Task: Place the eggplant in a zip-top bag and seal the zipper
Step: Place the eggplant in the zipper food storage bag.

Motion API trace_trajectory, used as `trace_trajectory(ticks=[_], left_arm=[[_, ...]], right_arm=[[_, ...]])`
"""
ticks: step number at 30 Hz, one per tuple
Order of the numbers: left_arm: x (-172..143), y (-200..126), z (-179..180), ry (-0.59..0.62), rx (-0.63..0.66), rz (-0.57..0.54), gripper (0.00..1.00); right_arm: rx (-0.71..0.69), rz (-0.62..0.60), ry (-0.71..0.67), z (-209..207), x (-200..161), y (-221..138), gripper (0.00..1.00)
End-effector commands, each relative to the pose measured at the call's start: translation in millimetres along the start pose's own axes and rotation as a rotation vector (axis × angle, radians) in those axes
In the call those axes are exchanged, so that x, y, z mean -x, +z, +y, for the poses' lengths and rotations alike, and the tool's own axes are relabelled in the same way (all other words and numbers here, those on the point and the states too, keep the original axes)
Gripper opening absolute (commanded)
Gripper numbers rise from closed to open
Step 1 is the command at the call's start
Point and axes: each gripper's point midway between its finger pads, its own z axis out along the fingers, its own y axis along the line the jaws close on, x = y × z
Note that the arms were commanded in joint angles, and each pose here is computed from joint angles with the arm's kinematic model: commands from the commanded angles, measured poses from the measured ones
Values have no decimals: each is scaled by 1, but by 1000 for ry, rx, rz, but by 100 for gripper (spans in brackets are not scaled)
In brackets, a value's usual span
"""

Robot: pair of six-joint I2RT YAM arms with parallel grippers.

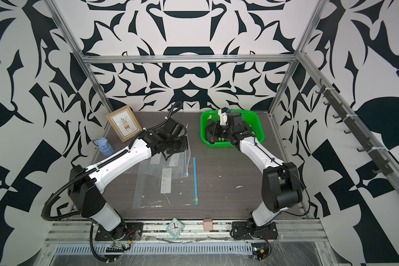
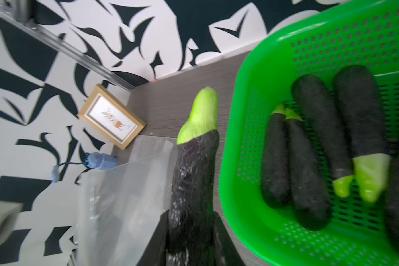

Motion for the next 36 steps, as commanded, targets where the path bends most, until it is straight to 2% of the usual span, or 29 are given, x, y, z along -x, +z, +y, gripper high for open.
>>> trace_trajectory(ticks=[1, 5, 10, 17, 24, 36], left_arm=[[9, -12, -9, -54, -58, -34, 0], [11, -13, -11, -48, -59, -34, 0], [14, -14, -10, -26, -42, -23, 0], [17, -18, -11, -24, -46, -28, 0], [19, -24, -14, -24, -60, -39, 0], [16, -30, -17, -23, -84, -31, 0]], right_arm=[[194, -127, -6, 64, 15, -18, 2], [248, -143, -26, 98, -5, -19, 1], [270, -147, -39, 118, -30, -12, 0], [269, -163, -13, 113, -46, 0, 0], [206, -198, -3, 96, -54, 9, 0], [181, -316, -53, 105, -46, 6, 0]])
